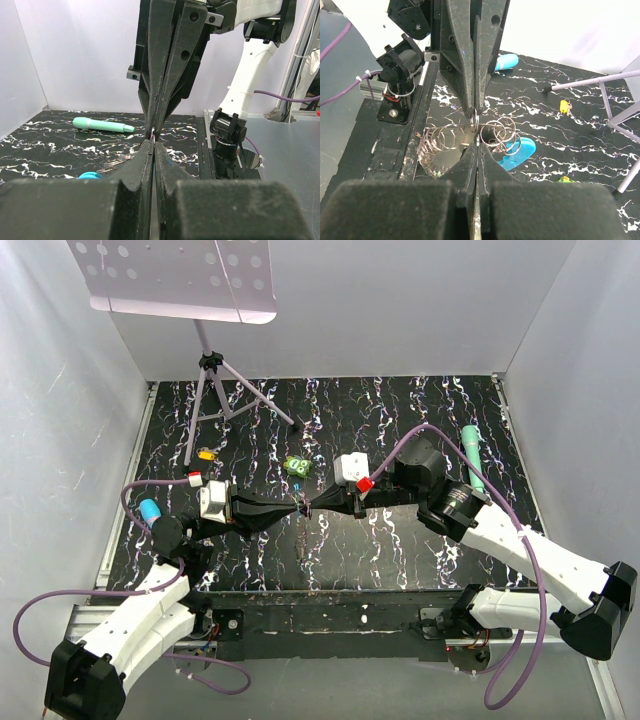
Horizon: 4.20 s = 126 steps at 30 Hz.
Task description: Put the keys on the keyring
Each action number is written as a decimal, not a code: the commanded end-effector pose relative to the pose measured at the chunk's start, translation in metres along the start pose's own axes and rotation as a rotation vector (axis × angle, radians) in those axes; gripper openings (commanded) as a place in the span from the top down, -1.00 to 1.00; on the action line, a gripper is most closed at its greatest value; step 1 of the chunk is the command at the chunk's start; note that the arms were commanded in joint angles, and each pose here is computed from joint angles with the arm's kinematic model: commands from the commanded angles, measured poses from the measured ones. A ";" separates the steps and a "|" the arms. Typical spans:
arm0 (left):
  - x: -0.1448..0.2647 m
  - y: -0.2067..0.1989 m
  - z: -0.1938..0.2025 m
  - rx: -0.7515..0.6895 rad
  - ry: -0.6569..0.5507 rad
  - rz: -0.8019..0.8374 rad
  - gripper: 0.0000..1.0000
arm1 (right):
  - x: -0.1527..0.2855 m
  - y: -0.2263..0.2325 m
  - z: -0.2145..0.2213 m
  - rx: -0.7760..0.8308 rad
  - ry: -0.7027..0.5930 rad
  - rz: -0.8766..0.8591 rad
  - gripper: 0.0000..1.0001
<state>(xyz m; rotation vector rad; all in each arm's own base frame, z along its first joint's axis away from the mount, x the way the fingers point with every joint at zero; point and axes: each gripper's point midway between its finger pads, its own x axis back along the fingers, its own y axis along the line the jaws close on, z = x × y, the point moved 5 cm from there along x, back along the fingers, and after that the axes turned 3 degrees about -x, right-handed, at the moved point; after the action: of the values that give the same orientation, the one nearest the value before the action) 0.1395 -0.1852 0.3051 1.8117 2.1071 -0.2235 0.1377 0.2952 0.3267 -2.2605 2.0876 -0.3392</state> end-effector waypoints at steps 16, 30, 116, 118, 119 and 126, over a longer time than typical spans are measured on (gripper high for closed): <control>0.000 0.002 -0.007 -0.034 -0.030 -0.015 1.00 | -0.002 -0.005 -0.019 0.031 -0.068 -0.001 0.97; 0.002 0.003 -0.006 -0.040 -0.026 -0.026 1.00 | 0.000 -0.004 -0.019 0.024 -0.064 0.002 0.97; 0.004 0.006 -0.004 -0.037 -0.028 -0.040 1.00 | -0.006 -0.009 -0.014 0.007 -0.060 0.009 0.97; 0.004 0.006 -0.004 -0.035 -0.028 -0.042 1.00 | -0.006 -0.010 -0.014 0.006 -0.058 0.013 0.97; 0.004 0.006 -0.004 -0.036 -0.029 -0.041 1.00 | -0.006 -0.009 -0.014 0.007 -0.059 0.012 0.97; 0.003 0.005 -0.003 -0.028 -0.027 -0.034 1.00 | -0.007 -0.010 -0.016 0.008 -0.070 0.010 0.97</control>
<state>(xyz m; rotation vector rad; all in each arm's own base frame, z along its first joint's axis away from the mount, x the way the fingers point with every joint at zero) 0.1440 -0.1821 0.3009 1.7840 2.1356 -0.2274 0.1413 0.3015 0.3228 -2.2836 2.1051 -0.3002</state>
